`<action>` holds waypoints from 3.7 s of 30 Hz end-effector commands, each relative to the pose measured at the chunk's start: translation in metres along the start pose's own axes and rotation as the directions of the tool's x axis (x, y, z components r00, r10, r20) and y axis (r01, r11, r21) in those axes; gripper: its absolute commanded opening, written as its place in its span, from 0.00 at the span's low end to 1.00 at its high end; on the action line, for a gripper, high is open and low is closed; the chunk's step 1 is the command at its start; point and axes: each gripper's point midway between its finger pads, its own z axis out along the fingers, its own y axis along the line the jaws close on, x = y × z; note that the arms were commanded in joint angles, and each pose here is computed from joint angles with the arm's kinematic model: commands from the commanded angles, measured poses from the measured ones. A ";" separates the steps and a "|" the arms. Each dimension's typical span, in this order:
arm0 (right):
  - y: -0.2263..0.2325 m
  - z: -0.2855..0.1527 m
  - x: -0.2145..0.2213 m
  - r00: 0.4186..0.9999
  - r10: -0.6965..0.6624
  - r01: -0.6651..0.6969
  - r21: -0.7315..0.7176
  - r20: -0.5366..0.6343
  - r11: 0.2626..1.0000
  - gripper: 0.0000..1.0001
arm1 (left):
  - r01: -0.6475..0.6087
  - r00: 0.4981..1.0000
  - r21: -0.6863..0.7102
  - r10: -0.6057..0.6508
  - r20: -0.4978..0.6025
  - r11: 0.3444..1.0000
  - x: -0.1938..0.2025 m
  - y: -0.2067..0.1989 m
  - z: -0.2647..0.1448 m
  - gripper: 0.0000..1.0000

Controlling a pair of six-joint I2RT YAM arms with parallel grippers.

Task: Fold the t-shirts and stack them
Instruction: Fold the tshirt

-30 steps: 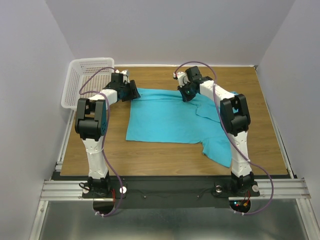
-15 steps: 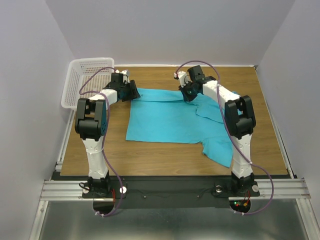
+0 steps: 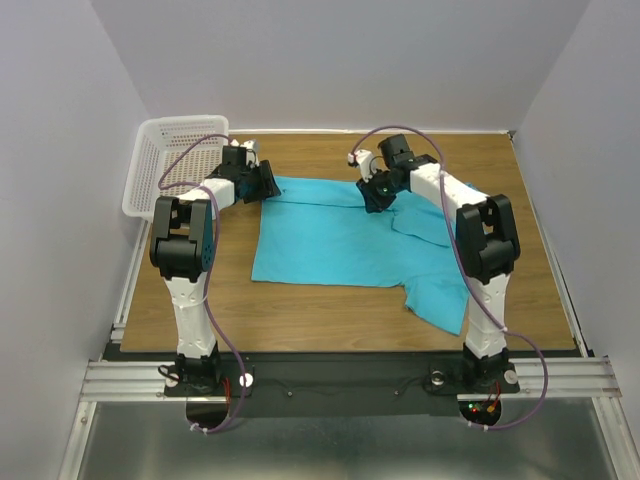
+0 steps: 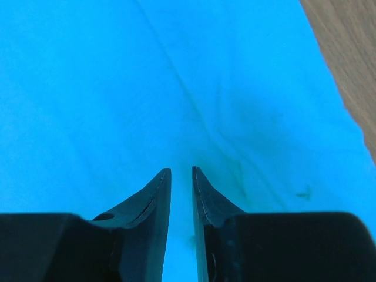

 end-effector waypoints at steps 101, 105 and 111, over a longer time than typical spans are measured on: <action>-0.264 -0.224 0.113 0.778 0.452 -0.625 0.470 0.436 0.623 0.60 | -0.166 0.969 0.049 0.154 0.194 0.985 -0.080 -0.072 -0.055 0.74; -0.212 -0.247 0.103 0.853 0.350 -0.506 0.449 0.388 0.736 0.68 | -0.213 0.935 -0.024 0.211 0.285 0.977 -0.098 -0.088 -0.094 0.74; -0.092 -0.241 0.120 0.970 0.097 -0.147 0.225 0.222 0.963 0.71 | -0.166 0.888 -0.092 0.190 0.420 0.982 -0.084 -0.086 -0.188 0.86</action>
